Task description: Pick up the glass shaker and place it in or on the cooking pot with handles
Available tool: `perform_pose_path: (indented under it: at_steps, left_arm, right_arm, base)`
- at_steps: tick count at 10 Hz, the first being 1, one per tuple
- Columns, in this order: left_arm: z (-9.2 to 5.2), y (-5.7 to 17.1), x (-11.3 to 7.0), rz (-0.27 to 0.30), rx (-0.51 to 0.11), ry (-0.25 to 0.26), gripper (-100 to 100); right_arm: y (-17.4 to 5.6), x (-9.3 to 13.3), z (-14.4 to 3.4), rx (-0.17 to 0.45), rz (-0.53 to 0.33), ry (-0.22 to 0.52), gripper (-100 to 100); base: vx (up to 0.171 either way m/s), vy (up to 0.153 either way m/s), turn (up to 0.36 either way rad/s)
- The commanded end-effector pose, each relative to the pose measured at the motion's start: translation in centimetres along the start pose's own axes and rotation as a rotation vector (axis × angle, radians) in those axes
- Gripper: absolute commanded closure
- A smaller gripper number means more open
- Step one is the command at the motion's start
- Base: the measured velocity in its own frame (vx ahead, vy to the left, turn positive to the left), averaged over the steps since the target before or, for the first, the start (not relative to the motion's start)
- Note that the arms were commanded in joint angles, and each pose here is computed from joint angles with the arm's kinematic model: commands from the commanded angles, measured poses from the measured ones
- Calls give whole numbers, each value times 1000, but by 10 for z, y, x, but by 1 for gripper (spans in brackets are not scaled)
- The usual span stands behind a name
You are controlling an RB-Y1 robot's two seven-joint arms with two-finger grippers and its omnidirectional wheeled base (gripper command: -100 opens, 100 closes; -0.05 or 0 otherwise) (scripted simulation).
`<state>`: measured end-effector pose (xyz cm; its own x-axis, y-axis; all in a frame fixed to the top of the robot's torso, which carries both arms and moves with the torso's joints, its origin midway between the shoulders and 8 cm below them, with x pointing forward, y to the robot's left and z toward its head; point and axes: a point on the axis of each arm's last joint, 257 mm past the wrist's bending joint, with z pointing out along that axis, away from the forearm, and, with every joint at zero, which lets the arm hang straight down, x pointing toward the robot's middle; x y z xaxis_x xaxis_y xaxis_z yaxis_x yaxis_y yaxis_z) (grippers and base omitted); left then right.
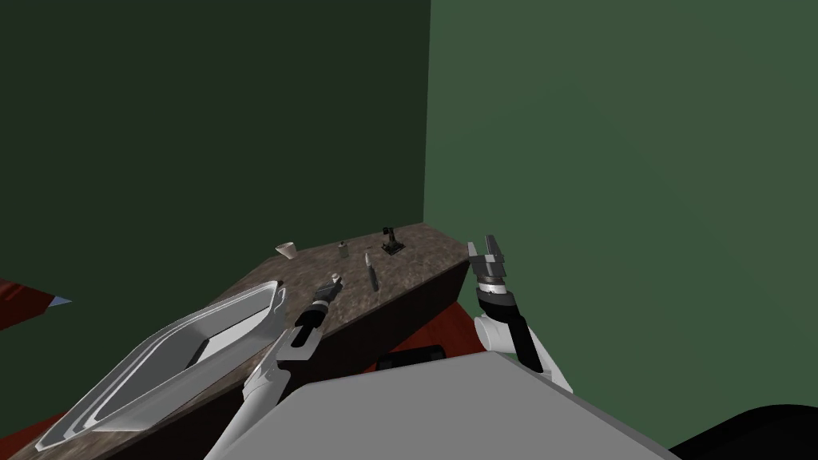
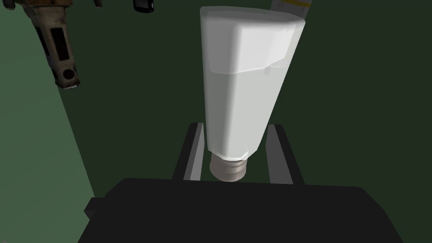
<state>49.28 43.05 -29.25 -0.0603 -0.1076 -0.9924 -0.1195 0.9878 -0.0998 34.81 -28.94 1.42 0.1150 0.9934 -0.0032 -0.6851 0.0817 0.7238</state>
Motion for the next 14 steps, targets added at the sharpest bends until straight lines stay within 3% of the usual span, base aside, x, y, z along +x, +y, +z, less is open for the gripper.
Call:
perform_pose_path:
  at_steps: [1, 3, 4, 5, 6, 9, 14]
  left_arm:
    - [3, 7, -10, 4, -10, -8, 100]
    - [7, 19, -26, 9, -25, -24, 100]
    - [12, 32, -48, 13, -43, -45, 100]
    - [12, 32, -48, 13, -43, -45, 100]
    - [17, 46, -73, 15, -61, -71, 100]
    - [25, 65, -115, 12, -84, -113, 100]
    - [34, 87, -190, -3, -98, -185, 100]
  right_arm:
    - [0, 0, 0, 0, 0, 0, 0]
    - [0, 0, 0, 0, 0, 0, 0]
    - [0, 0, 0, 0, 0, 0, 0]
    - [0, 0, 0, 0, 0, 0, 0]
    - [0, 0, 0, 0, 0, 0, 0]
    - [0, 0, 0, 0, 0, 0, 0]
    - [0, 0, 0, 0, 0, 0, 0]
  base:
    - [-91, -37, -90]
    - [-165, -87, -84]
    - [-196, -107, -162]
    - [-135, -83, -100]
    - [-126, -97, -193]
    - [-147, -55, -156]
    - [-133, 31, -157]
